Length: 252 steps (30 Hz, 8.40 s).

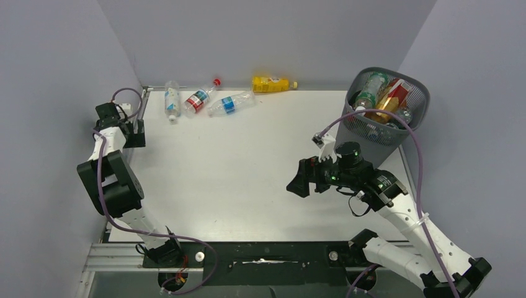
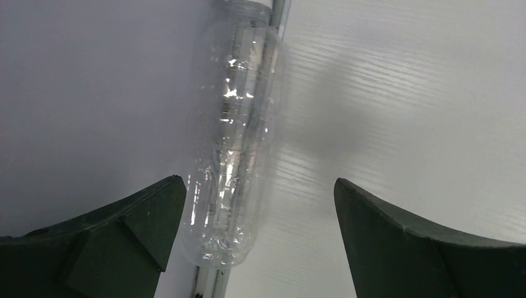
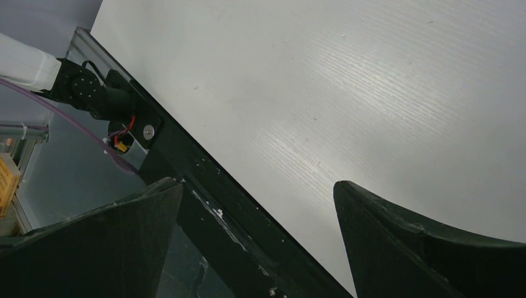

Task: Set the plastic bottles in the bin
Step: Adjust the plastic bottle at the center of the board, then pick up the plastic bottle at the center of the board.

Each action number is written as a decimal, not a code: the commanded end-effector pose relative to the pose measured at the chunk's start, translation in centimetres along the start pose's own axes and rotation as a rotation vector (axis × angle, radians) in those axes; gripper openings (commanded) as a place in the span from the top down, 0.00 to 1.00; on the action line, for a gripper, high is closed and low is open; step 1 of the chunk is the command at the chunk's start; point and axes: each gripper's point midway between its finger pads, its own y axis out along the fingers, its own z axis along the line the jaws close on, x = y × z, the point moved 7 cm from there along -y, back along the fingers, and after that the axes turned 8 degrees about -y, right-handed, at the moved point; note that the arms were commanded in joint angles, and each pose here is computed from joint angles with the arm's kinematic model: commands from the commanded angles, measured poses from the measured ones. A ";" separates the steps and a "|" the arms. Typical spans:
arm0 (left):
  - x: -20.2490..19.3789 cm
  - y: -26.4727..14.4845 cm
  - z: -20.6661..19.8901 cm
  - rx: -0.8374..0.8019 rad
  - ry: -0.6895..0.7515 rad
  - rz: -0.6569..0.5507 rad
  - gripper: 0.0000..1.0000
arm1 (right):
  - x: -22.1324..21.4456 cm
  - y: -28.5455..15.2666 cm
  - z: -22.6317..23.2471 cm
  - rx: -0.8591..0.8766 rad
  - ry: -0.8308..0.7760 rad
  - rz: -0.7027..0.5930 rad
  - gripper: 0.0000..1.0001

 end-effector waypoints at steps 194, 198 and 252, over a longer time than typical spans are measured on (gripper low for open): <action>9.2 -4.0 -17.6 -0.417 -0.934 -0.051 0.06 | 0.5 3.4 -2.0 -0.017 0.172 -0.079 0.01; 8.2 -1.8 -18.4 -0.387 -0.959 -0.001 0.06 | 0.5 3.4 -1.5 0.004 0.198 -0.106 0.01; -3.8 -6.7 -19.4 -0.355 -0.809 0.098 0.57 | 0.4 7.0 2.2 0.054 0.157 -0.035 0.03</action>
